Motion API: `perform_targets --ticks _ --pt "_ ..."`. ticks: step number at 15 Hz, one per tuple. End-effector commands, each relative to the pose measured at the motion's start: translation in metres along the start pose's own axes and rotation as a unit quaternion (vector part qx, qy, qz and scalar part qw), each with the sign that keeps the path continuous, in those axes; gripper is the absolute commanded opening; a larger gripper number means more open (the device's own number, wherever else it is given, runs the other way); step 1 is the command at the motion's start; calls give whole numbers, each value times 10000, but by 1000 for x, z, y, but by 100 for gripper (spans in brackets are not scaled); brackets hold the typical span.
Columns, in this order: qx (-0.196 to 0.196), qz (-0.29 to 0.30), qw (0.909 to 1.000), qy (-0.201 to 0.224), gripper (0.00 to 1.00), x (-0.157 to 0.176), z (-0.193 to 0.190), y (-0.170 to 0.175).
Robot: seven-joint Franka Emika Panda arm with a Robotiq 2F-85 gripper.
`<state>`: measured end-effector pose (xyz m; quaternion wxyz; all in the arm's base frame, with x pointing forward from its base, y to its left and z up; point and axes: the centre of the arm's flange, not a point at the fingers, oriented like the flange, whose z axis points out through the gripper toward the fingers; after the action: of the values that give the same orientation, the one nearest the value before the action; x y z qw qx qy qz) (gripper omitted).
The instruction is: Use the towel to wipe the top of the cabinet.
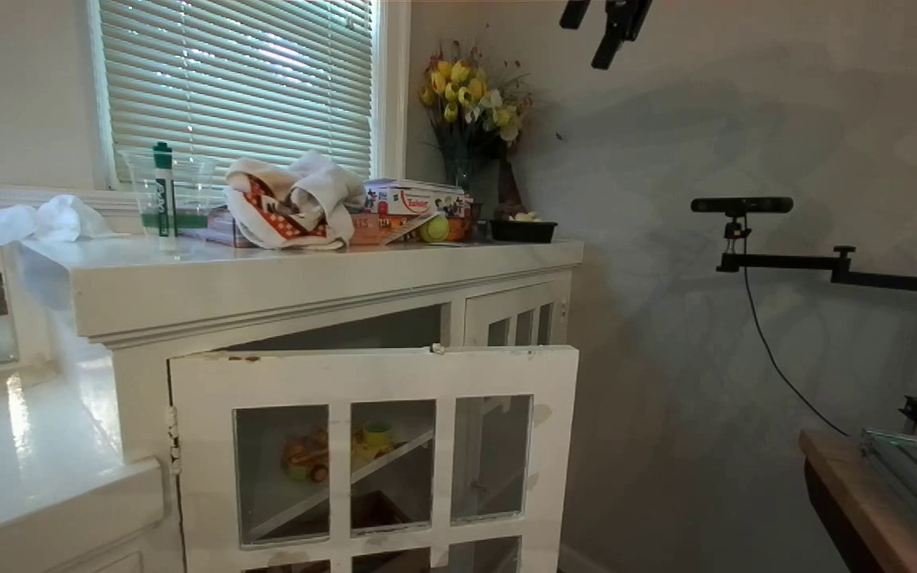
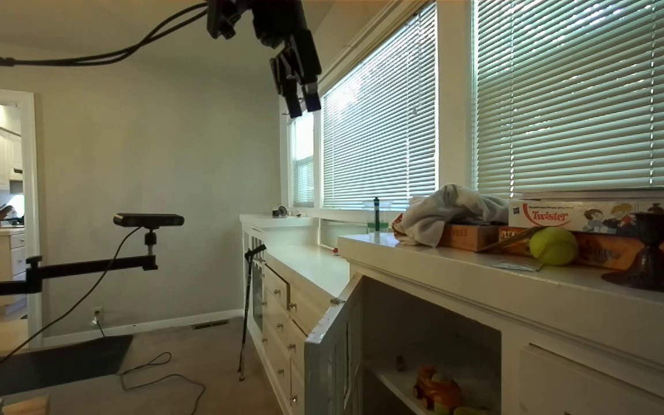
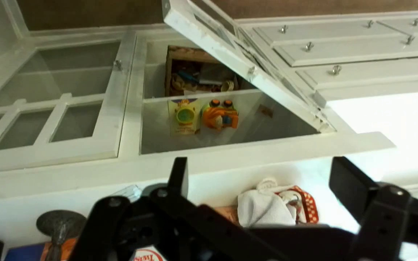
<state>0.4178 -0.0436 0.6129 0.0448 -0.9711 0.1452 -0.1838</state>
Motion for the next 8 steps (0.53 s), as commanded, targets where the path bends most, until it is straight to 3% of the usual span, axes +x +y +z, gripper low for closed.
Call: perform_targets --ticks 1,8 --pt "-222 46 9989 401 100 43 3 -13" --pt "-563 -185 9962 636 100 134 0 -29"
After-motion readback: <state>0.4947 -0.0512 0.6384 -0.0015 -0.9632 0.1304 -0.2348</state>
